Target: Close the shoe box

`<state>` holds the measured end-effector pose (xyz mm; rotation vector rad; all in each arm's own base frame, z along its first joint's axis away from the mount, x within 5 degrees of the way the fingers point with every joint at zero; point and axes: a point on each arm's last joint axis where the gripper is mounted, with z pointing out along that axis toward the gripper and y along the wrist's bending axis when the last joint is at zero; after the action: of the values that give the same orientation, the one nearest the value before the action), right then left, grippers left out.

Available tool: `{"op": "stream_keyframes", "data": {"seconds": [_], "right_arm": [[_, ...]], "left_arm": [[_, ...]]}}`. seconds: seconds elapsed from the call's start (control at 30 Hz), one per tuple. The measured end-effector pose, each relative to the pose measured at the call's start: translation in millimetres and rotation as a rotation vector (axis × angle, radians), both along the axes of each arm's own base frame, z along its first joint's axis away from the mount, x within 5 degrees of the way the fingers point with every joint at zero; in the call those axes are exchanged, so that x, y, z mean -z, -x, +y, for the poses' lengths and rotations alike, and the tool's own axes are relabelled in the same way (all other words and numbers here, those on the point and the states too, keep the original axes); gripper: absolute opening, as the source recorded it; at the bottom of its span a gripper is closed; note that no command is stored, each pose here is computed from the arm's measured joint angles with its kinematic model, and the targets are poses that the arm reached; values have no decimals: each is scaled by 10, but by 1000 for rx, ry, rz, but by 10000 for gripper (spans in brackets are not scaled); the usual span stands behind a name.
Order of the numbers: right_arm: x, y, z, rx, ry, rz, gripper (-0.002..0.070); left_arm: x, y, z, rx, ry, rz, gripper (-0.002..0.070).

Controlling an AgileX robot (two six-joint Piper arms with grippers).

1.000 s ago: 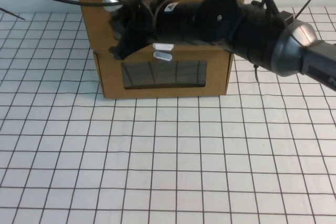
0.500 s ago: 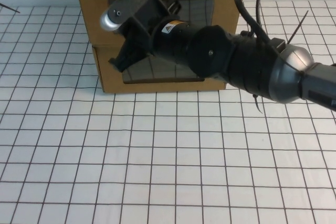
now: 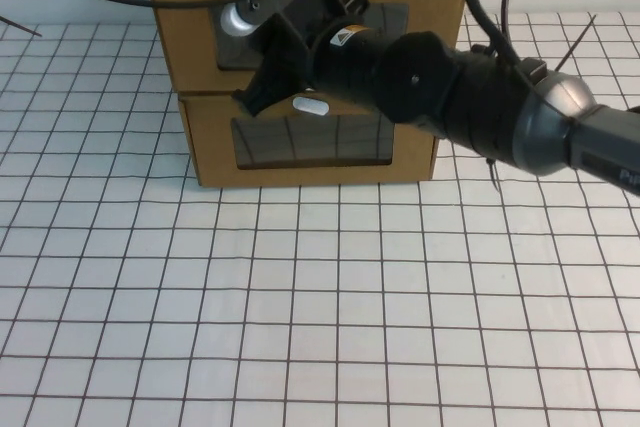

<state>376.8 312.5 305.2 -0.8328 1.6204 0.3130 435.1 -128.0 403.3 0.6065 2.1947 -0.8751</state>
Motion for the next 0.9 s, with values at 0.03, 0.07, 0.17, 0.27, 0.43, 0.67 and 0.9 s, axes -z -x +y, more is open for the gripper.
{"op": "stream_keyframes", "data": {"seconds": [0.03, 0.07, 0.17, 0.27, 0.43, 0.67, 0.9], "right_arm": [[-18, -8, -7, -9, 1, 9, -13], [-38, -30, -30, -12, -2, 17, -13], [-64, -88, -108, -19, -28, 78, -13], [-121, -112, -191, -24, -48, 112, -13], [-406, 72, -268, -121, -21, 113, -13], [-955, 522, -475, -257, 45, 109, -13], [-1559, 762, -1407, -32, 58, 151, -13]], "left_arm": [[-1, 1, -1, 1, 2, 0, -5], [-4, 2, -4, 2, 6, 1, -5], [-4, 6, -7, 10, 6, -2, -5], [-57, 44, 8, 27, -8, -30, -5], [-341, 222, 130, 12, -10, -95, -5], [-983, 774, 367, -46, -28, -256, -5], [-1433, 1599, 543, -116, -140, -391, -5]]}}
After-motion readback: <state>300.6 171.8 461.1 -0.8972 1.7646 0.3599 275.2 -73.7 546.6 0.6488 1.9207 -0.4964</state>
